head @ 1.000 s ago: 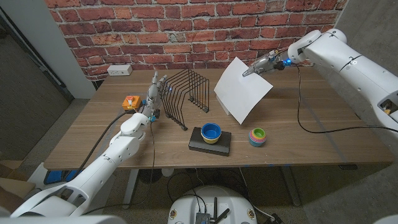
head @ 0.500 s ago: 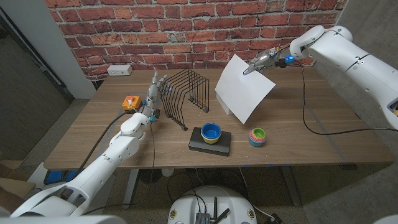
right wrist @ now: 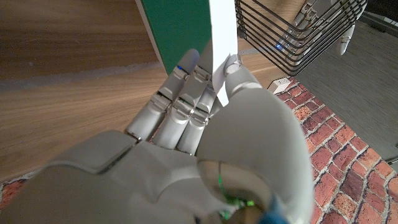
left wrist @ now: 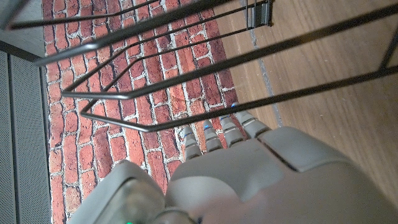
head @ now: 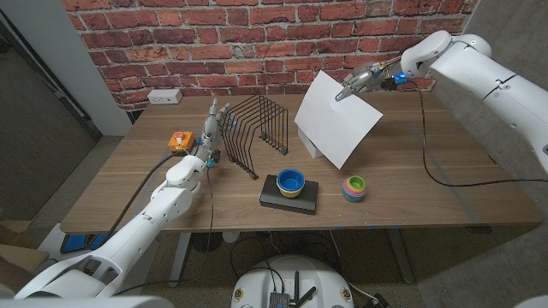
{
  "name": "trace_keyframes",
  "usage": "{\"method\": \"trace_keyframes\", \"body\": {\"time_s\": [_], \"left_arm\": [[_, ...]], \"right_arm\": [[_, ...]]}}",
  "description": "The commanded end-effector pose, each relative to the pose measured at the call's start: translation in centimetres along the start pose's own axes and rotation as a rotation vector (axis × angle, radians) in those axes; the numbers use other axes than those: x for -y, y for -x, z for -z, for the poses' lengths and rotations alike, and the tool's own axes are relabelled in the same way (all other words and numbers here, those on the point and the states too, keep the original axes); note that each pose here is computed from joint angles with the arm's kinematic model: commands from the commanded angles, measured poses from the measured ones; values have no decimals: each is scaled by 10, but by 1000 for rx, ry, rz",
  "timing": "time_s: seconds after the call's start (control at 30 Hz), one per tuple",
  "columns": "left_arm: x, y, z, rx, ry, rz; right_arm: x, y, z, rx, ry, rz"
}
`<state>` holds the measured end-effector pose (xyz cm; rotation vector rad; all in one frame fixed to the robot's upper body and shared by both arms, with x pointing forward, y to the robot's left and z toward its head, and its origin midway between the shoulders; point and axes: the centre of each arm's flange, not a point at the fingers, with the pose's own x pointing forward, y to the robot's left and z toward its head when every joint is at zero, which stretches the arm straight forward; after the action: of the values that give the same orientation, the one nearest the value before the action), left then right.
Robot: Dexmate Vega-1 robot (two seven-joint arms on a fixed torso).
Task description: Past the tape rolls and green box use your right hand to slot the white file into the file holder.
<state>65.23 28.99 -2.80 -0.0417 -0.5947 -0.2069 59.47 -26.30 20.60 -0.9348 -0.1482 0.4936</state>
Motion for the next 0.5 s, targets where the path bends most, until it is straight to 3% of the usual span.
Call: {"method": "trace_keyframes", "body": {"time_s": [0.03,0.5], "left_arm": [[0,0,0,0,0,0],[0,0,0,0,0,0]], "right_arm": [[0,8,-14,52,120,16],[0,15,-24,93,178,42]]}}
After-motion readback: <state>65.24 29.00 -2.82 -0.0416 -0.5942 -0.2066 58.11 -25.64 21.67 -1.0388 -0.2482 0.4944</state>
